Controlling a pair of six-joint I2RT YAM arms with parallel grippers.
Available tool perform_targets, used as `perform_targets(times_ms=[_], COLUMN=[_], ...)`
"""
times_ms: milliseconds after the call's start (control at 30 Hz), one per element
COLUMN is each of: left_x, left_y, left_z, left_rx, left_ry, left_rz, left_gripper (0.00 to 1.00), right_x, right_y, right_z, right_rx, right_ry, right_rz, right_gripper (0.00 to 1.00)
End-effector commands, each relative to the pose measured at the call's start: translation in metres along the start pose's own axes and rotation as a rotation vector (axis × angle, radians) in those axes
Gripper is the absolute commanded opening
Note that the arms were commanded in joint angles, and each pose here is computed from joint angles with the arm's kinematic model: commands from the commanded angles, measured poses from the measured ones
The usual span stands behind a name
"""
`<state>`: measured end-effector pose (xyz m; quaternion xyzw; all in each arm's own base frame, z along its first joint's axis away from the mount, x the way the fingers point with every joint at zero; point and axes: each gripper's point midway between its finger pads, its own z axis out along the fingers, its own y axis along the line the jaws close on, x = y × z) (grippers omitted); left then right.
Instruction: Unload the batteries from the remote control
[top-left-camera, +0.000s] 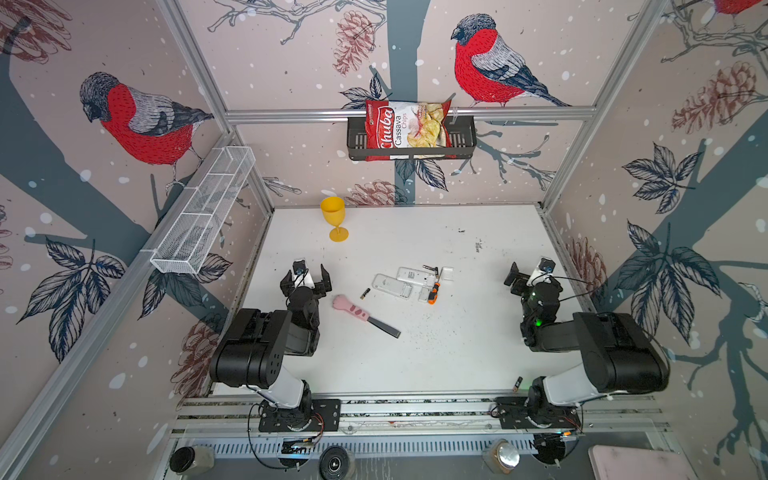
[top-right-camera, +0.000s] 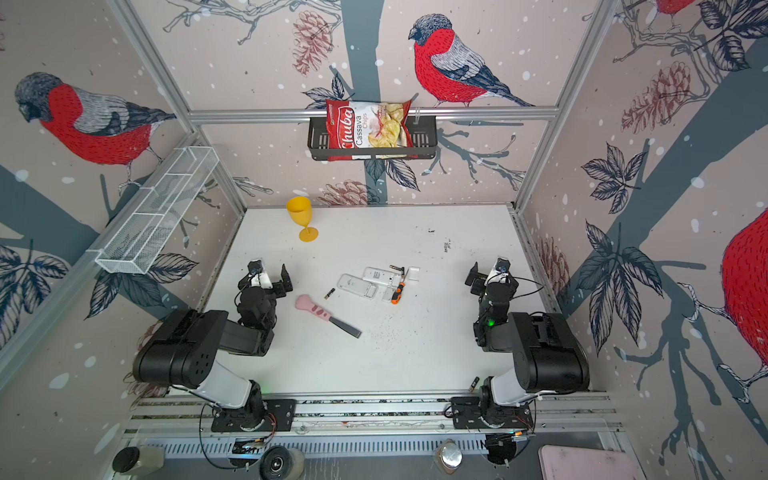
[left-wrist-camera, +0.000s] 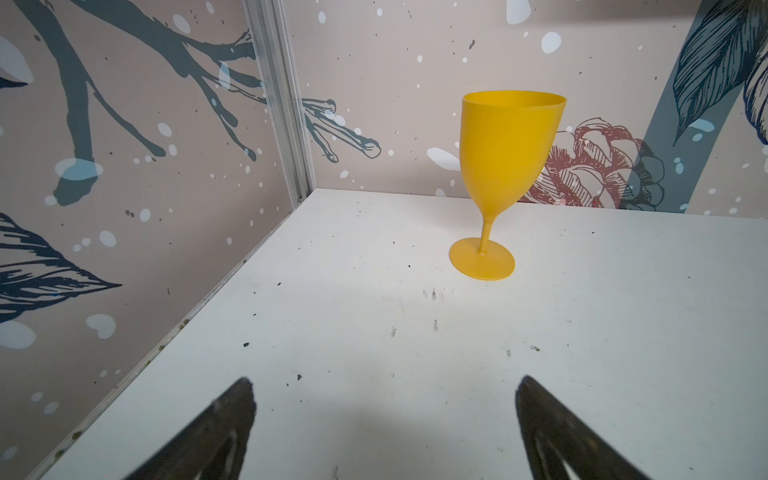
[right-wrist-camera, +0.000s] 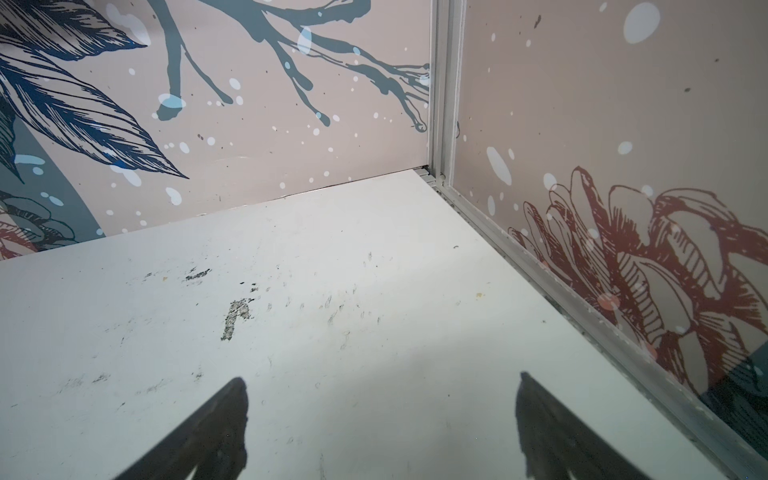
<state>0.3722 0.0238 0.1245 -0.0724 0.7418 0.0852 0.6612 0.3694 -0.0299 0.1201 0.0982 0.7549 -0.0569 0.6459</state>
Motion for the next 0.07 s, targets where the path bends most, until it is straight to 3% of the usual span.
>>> perform_targets(times_ms=[0,33], left_x=[-0.0061,-0.006], left_y=[0.001,0.001], left_z=[0.0002,-0.0001], left_rx=[-0.005,-0.005], left_ry=[-0.022,-0.022], left_rz=[-0.012,-0.012], left_gripper=[0.96,0.97], right_x=[-0.0052,-0.0057], right_y=[0.0025,0.0023], right_z=[0.0003,0.0003], right_rx=[-0.012,-0.011], right_ry=[-0.017,-0.019], right_rz=[0.015,0.016], right_gripper=[1.0,0.99])
